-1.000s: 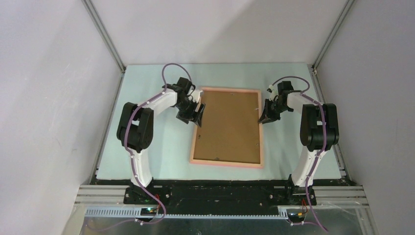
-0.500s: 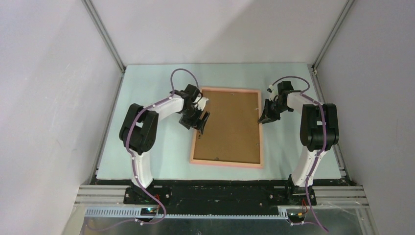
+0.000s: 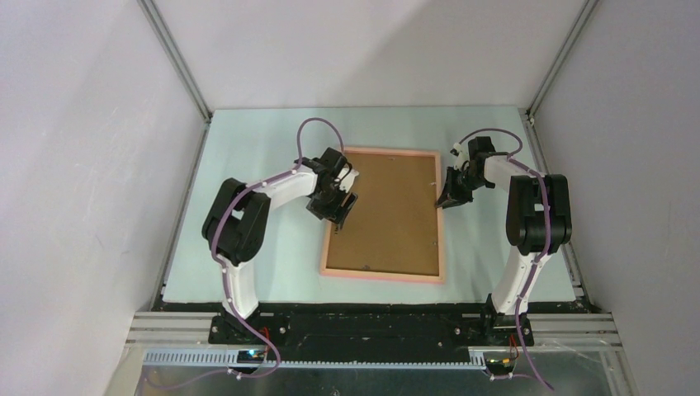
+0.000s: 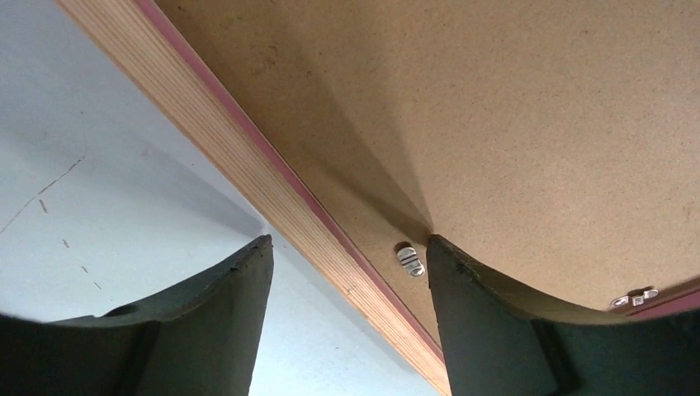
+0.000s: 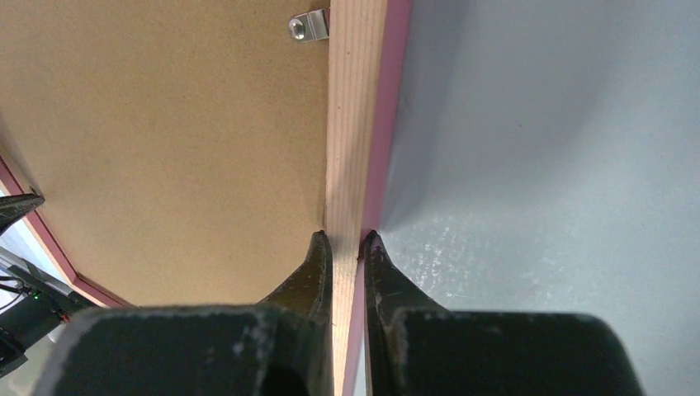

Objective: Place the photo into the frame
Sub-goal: Install the photo frame at the center of the board.

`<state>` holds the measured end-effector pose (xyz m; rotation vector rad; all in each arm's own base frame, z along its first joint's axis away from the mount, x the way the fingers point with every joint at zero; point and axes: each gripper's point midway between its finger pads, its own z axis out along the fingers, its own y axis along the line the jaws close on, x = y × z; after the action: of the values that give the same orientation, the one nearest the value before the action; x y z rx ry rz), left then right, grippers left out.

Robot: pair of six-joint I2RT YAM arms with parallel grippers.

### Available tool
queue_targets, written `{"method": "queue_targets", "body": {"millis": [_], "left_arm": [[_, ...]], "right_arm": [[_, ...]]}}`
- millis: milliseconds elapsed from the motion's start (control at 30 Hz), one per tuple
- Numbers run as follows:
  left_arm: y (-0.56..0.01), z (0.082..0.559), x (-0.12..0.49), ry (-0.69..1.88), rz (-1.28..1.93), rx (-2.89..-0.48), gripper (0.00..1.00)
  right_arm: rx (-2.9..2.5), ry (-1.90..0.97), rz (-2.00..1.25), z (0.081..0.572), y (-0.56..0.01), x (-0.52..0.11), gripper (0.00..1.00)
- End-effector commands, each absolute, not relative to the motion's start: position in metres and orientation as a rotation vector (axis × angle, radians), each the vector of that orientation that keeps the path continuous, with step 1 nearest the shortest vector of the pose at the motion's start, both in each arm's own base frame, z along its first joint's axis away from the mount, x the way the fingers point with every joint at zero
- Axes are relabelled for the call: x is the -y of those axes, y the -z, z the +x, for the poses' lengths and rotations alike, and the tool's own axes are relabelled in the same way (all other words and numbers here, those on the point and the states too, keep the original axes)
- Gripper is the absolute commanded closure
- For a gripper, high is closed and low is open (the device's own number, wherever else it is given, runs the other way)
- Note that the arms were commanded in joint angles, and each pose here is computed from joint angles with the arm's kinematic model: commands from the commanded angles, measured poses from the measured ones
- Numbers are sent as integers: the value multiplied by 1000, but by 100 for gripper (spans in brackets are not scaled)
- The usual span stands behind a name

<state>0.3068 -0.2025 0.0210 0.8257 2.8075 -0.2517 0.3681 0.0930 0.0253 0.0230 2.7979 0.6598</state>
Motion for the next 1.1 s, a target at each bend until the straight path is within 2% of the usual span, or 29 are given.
{"method": "queue_targets", "body": {"millis": [0,300,467,633,867,1067], "left_arm": [[-29,307,203,198,858,-2755,28],[-33,301,204,225,890,-2738,32],[-39,298,206,257,893,-2726,27],[-40,296,208,286,905,-2723,27],[-34,299,206,275,891,-2741,33],[-31,304,205,265,865,-2755,44]], "right_arm": [[-2737,-705,-31,378,-35,-101,100],[-2740,-699,-20,378,-33,-97,100],[-2744,-695,-17,378,-32,-96,100],[-2746,-693,-18,377,-31,-97,100],[-2745,-698,-21,377,-32,-97,100],[-2744,-699,-22,377,-32,-97,100]]}}
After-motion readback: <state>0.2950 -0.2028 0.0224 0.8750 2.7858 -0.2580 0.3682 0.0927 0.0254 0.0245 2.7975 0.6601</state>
